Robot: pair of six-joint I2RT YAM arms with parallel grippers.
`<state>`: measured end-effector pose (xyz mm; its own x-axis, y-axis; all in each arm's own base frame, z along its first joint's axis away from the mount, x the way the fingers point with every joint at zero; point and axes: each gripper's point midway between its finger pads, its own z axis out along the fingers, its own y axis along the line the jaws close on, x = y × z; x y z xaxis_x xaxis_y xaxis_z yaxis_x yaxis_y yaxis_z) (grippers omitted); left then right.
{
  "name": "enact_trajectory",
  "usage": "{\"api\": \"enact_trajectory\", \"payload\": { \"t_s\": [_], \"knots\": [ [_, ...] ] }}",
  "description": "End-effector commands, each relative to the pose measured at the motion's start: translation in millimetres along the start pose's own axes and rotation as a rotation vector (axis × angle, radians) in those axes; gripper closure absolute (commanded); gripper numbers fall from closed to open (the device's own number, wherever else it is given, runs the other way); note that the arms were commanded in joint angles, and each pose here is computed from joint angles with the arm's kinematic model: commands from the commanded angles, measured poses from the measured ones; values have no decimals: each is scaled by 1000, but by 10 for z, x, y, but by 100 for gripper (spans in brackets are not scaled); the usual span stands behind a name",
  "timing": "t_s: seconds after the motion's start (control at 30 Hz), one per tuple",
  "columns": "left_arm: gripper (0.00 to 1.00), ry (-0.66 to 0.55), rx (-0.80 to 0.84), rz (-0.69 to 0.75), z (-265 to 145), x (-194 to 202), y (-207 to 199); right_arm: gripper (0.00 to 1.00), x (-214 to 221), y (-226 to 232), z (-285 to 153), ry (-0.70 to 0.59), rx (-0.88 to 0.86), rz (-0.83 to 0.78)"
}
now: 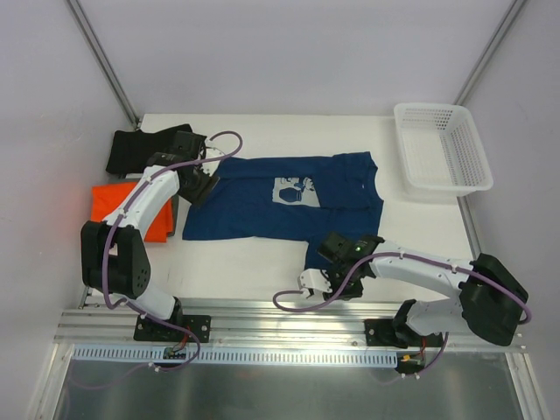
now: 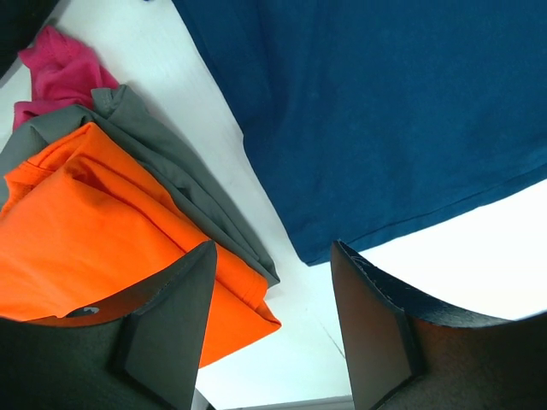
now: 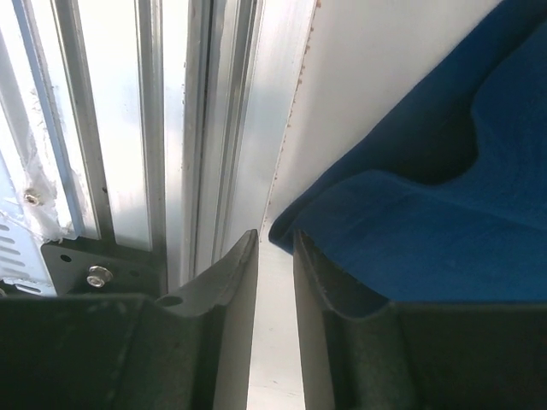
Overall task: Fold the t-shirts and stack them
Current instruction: Fold the tshirt
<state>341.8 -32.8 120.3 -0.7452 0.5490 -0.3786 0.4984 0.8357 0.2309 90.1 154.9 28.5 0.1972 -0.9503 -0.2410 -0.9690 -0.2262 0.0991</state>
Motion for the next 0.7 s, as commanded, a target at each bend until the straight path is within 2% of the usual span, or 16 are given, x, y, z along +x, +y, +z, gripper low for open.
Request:
{"api": "enact_trajectory", "payload": {
  "t_s": [0.0,0.07,0.1,0.2,0.3,0.5,0.67],
  "knots": [
    [44,-45,-5,-18,-86,-141,37,74,-82,-70,0,-12,9,-63],
    [44,-45,-6,-20,-86,-140,39,76,-50,-106,27,6,20,-73],
    [44,-46,-7,-21,-89,-145,41,82,-64,-133,33,3,28,-79],
    [44,-45,-7,-29,-86,-138,41,88,-65,-150,37,9,28,-83],
    [44,-39,-7,-27,-79,-115,40,99,-53,-180,22,21,42,-96],
    [44,-27,-13,9,-73,-48,58,99,-27,-296,-118,41,94,-88],
    [44,2,-19,67,4,223,51,99,-31,-616,-354,20,187,-18]
  ]
}}
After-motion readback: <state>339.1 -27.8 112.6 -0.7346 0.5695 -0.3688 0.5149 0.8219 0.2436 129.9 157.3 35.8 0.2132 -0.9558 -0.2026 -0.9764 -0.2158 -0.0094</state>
